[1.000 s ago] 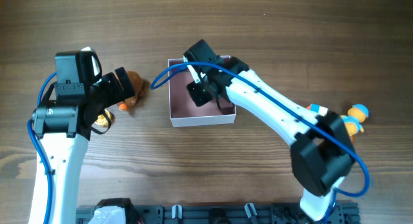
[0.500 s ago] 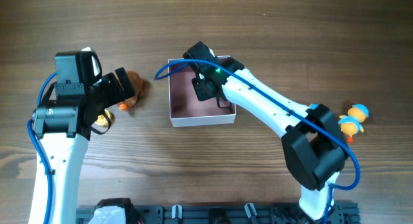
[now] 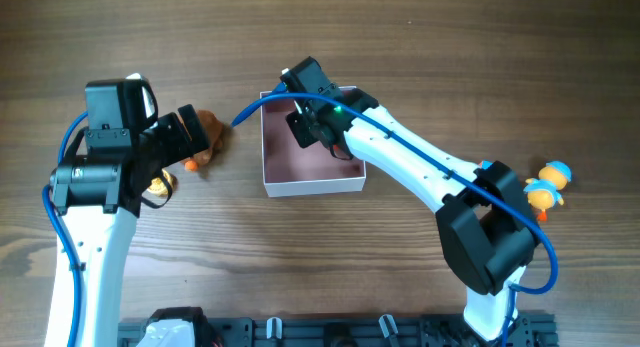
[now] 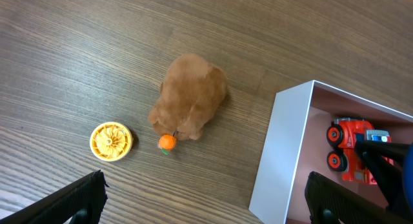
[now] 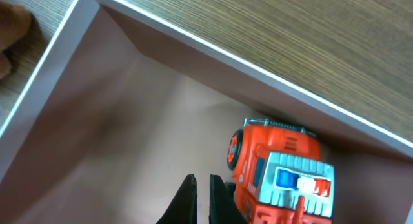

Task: Pack container
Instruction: 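Carry the truck into the white box and open the right gripper, then move the right gripper to the Rubik's cube and grasp it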

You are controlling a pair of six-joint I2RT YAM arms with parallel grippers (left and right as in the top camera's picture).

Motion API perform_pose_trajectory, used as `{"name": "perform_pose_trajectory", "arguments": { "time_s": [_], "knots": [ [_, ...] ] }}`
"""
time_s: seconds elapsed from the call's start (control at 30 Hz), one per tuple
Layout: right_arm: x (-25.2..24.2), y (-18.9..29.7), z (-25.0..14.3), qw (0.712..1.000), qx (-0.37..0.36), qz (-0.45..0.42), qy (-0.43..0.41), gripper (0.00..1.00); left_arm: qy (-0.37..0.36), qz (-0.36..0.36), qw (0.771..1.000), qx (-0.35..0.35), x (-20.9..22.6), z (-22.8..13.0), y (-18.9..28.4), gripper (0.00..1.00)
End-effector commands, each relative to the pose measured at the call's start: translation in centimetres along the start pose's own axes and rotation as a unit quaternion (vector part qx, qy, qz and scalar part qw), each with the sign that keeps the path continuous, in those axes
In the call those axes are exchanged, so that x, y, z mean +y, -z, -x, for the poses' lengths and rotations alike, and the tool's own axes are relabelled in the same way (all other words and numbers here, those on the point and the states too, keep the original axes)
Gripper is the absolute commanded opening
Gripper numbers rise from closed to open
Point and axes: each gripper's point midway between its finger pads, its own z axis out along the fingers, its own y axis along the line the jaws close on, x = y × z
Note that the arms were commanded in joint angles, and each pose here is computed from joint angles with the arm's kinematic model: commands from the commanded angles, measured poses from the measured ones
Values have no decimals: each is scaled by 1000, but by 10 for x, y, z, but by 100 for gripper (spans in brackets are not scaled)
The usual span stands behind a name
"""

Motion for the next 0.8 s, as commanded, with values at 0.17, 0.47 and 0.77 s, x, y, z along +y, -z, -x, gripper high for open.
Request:
{"name": "perform_pose_trajectory", "arguments": {
  "time_s": [0.17,0.47,0.77],
  "knots": [
    [-21,-38,-17,999,36,-28,3,4,10,1,1000,-9,1,4,3,100],
    [-55,-40,-15,997,32,-55,-44,4,11,-4,1000,-22,-2,11,4,100],
    [-61,-39,10,994,-23,-69,-82,6,11,-4,1000,-22,-2,11,4,100]
  ]
}}
